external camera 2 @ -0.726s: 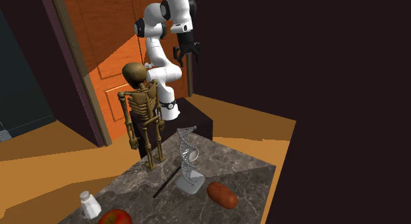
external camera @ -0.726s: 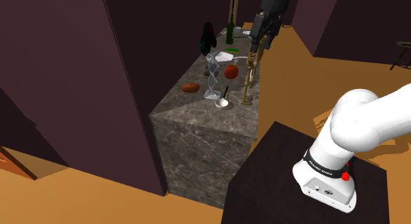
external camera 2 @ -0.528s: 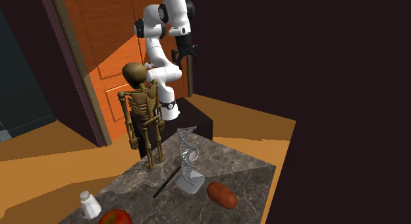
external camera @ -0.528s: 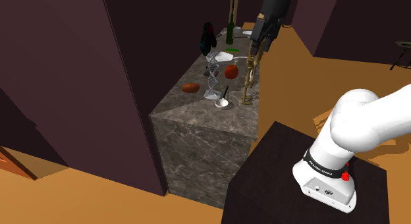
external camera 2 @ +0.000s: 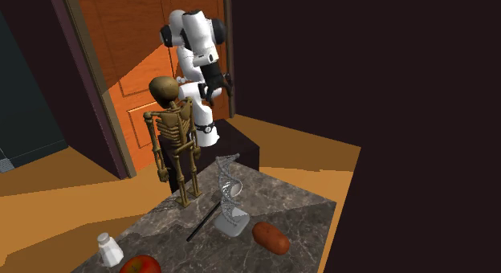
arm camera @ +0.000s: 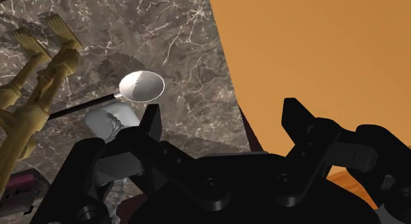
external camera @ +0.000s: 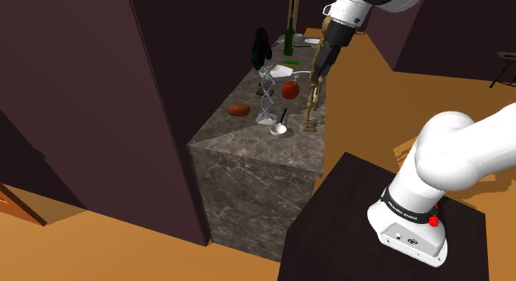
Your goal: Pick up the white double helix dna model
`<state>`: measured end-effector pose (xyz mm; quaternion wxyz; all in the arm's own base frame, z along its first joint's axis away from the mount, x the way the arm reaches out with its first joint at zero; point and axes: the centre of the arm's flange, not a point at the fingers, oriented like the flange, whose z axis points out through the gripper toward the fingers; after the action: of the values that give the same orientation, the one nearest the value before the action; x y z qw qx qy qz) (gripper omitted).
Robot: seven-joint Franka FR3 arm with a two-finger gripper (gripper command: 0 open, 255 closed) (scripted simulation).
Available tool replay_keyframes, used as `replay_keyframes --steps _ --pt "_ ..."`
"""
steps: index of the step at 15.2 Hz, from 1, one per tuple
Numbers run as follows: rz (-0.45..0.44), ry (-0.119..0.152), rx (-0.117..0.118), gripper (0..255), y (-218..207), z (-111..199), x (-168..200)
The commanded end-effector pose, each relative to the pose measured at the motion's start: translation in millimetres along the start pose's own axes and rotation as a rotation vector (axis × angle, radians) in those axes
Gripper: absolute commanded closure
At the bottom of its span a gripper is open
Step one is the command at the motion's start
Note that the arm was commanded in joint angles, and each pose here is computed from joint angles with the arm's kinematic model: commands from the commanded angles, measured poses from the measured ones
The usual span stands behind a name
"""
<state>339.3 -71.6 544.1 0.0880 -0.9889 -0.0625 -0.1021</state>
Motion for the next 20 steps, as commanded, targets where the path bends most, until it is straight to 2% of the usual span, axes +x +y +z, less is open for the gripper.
replay_keyframes --steps 1,10,20 --pt "-0.047 0.031 0.014 0 23.0 14.5 4.0" --pt "-0.243 0.156 0.083 0 116.7 86.8 38.3" --pt "-0.46 0.295 0.161 0 203.9 167.2 106.8"
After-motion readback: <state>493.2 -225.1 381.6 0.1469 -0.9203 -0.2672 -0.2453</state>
